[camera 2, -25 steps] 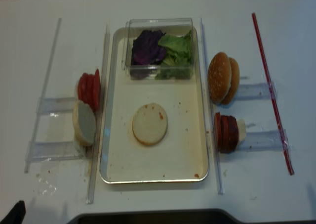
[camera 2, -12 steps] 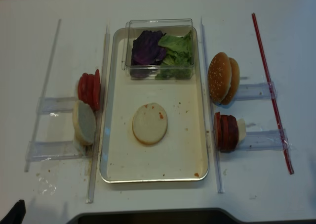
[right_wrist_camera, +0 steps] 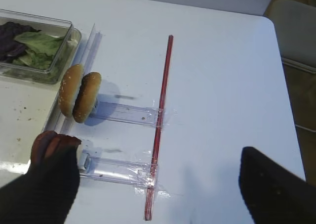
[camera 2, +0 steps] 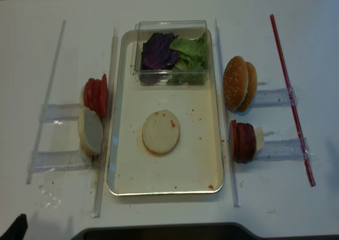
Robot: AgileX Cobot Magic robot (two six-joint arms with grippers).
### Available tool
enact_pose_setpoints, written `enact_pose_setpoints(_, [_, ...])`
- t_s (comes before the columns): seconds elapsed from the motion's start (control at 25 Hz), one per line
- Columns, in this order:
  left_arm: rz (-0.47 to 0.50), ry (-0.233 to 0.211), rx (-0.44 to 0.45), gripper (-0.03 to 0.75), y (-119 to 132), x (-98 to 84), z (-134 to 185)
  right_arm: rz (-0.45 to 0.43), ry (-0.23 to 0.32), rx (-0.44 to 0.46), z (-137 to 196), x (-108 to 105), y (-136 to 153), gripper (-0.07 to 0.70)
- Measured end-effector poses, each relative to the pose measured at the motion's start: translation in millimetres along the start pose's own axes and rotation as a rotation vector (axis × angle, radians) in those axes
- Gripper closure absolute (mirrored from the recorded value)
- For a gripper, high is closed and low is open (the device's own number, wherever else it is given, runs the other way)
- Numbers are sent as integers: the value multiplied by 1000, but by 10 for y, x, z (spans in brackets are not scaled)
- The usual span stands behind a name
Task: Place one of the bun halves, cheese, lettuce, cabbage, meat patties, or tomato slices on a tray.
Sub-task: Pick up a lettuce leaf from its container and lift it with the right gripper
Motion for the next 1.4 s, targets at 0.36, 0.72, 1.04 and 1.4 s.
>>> enact_pose_setpoints(0.36, [0, 0, 0, 223, 0, 0, 0, -147, -20, 79, -454, 119, 225, -5])
enact_pose_setpoints(0.72, [0, 0, 0, 223, 0, 0, 0, -350, -99, 143, -907, 277, 600, 6])
enact_pose_setpoints(1.04, [0, 0, 0, 223, 0, 0, 0, -460, -260, 226, -1218, 552, 1100, 28])
enact_pose_setpoints(1.4, [0, 0, 0, 223, 0, 0, 0, -486, -477, 312, -1418, 1111, 1711, 28])
Point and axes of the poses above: a point on each arm's last joint axis where the gripper is mounted, y pointing out along that axis toward the gripper, x along the wrist's bending axis when the last joint is at zero, z = x × y, the point moved 3 cm from there along y, pointing out along that axis toward the gripper
